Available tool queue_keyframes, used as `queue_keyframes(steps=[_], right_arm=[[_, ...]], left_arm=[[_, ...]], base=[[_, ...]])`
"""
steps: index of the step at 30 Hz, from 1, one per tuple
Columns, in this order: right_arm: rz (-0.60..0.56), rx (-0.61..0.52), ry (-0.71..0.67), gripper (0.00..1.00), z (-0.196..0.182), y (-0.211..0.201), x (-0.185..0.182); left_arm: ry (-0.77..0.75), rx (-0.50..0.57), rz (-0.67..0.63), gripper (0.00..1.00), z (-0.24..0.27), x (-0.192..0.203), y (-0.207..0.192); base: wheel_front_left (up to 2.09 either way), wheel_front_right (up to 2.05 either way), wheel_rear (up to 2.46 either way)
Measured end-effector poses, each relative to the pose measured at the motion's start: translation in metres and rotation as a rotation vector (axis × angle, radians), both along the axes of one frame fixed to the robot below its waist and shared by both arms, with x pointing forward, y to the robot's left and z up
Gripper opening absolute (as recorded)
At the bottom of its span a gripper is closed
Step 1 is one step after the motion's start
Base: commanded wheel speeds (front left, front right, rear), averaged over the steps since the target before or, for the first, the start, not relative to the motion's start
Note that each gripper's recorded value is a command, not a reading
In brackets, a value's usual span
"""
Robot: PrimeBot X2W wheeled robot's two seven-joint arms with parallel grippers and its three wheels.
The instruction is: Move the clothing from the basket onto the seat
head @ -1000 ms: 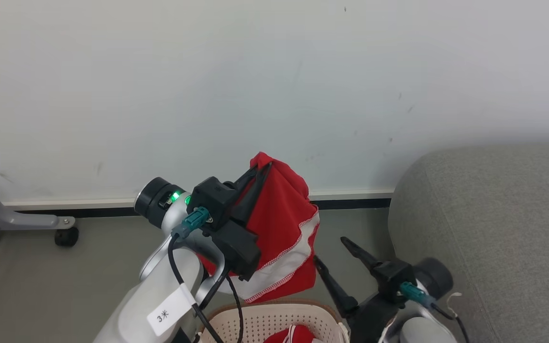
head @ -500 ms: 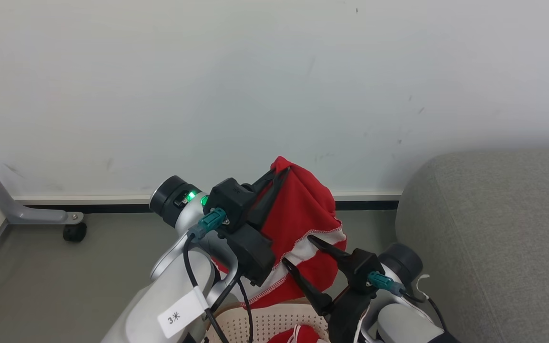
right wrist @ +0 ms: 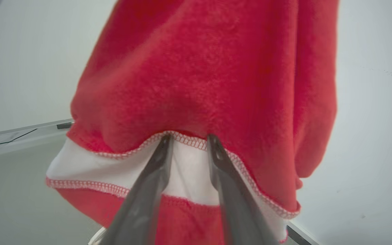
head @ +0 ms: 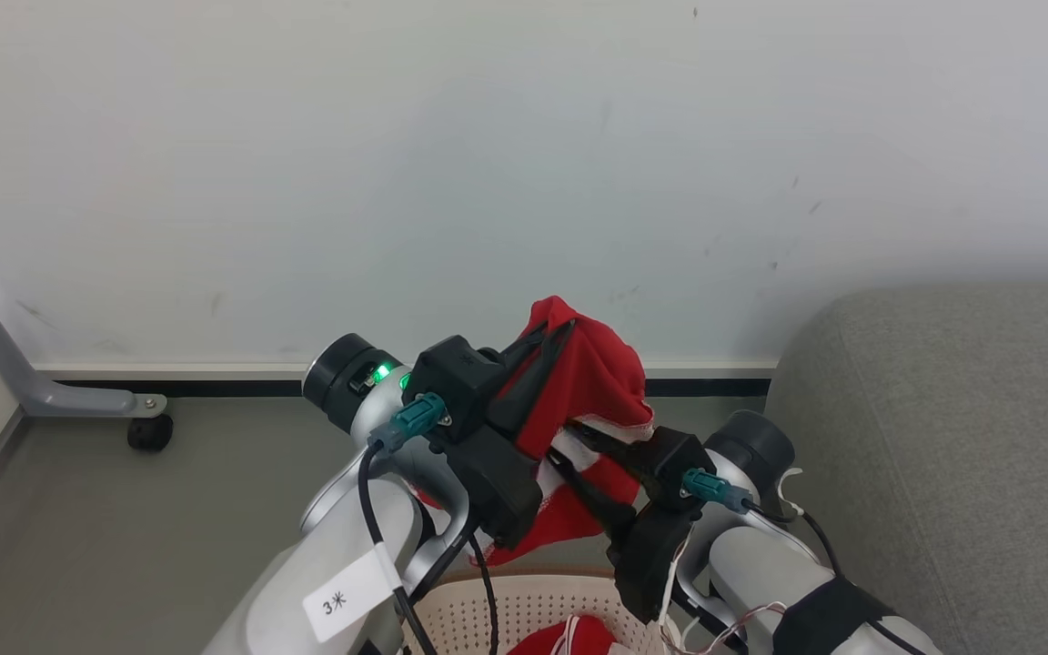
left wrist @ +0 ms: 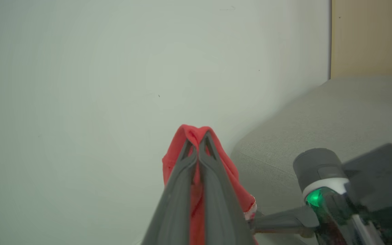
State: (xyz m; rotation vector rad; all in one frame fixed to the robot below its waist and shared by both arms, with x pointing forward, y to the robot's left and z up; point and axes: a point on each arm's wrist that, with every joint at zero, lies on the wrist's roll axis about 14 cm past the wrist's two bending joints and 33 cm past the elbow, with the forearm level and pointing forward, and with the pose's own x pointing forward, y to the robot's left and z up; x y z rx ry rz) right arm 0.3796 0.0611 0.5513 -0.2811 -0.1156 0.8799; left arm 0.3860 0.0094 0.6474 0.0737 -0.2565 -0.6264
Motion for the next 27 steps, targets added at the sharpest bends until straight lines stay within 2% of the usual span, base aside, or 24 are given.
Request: queue_keyframes(steps=[1, 4, 17, 21, 22, 23, 24, 25, 27], right_arm=[[0.000, -0.005, 0.001, 0.31, -0.001, 0.000, 0.001], [0.001, -0.015, 0.008, 0.00, -0.003, 0.000, 0.003], [-0.024, 0.013, 0.056, 0.00, -0.008, -0.009, 0.006], [-0.071, 0.041, 0.066, 0.00, -0.005, -0.027, 0.015], [-0.080, 0.046, 0.066, 0.00, -0.004, -0.030, 0.016], [-0.089, 0.053, 0.065, 0.00, -0.002, -0.034, 0.018], [-0.098, 0.059, 0.064, 0.00, -0.001, -0.037, 0.019], [-0.108, 0.068, 0.065, 0.00, 0.000, -0.041, 0.021], [-0.134, 0.085, 0.066, 0.00, 0.003, -0.050, 0.025]], left_arm=[[0.002, -0.003, -0.002, 0.00, 0.000, 0.000, 0.000], [0.008, -0.005, -0.004, 0.00, 0.000, 0.000, -0.001], [0.062, 0.001, 0.038, 0.00, -0.015, 0.010, 0.014], [0.089, -0.001, 0.044, 0.07, -0.024, 0.012, 0.015], [0.094, -0.003, 0.046, 0.13, -0.026, 0.013, 0.015], [0.099, -0.006, 0.053, 0.45, -0.027, 0.014, 0.016], [0.104, -0.007, 0.055, 0.95, -0.029, 0.015, 0.016], [0.112, -0.010, 0.055, 1.00, -0.031, 0.016, 0.017], [0.130, -0.026, 0.061, 1.00, -0.034, 0.017, 0.018]], base=[[0.00, 0.00, 0.00], [0.00, 0.00, 0.00], [0.00, 0.00, 0.00], [0.00, 0.00, 0.00], [0.00, 0.00, 0.00], [0.00, 0.00, 0.00], [0.00, 0.00, 0.00], [0.00, 0.00, 0.00], [0.00, 0.00, 0.00]])
